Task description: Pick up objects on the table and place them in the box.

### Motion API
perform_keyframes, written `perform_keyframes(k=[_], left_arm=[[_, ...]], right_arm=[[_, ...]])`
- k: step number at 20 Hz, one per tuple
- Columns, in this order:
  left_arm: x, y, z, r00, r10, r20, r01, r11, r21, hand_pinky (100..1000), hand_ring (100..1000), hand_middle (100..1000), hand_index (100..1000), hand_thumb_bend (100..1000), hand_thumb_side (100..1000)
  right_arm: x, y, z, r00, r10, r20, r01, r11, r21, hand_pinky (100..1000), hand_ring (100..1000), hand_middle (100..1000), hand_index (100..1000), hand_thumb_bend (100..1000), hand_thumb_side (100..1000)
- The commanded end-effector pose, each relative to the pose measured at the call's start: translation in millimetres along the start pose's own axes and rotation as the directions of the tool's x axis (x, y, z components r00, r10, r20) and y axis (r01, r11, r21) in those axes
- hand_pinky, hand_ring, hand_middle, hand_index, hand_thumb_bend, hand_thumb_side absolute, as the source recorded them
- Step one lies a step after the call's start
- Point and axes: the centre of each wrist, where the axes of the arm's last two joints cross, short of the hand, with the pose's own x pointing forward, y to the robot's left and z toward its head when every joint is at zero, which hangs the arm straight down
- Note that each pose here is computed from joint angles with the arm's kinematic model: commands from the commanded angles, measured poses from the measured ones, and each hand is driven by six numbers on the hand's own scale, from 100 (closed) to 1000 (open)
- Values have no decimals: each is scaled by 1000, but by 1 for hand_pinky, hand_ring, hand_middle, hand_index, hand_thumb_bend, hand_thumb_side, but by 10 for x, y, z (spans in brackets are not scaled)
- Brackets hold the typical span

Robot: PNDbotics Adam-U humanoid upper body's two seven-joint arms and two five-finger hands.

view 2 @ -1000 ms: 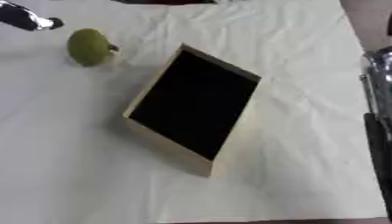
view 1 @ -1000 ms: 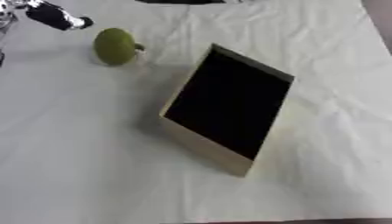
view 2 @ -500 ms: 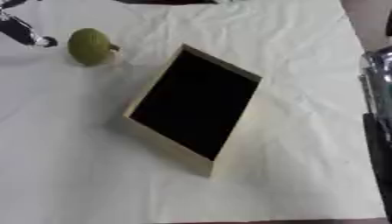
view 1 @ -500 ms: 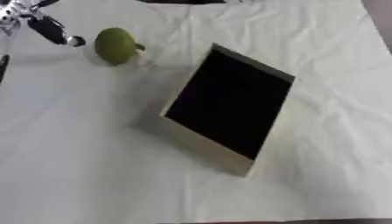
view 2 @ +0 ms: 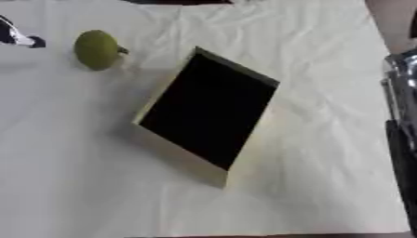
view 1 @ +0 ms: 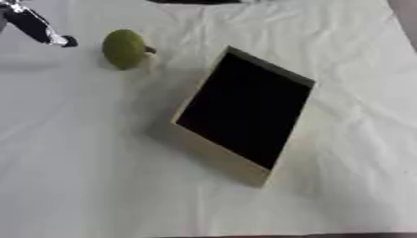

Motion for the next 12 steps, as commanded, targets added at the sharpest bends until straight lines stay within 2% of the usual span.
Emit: perform_keyframes(k=[1,9,12], left_arm=[[-14,204,89,1000,-31,4,31,999,-11,875,873,830,918,514,100],[76,185,27,998,-9,60,13,997,-79,872,873,833,923,527,100],[178,132,-74,995,9,101,0,996,-89,848,857,828,927,538,100]], right_arm=[[56,-12,-55,1000,-6,25,6,1000,-6,791,676,696,836,406,632],[55,-4,-48,1000,-8,20,9,1000,-13,791,676,696,836,407,631],[58,16,-45,1000,-20,19,20,1000,-19,791,676,696,835,407,631]])
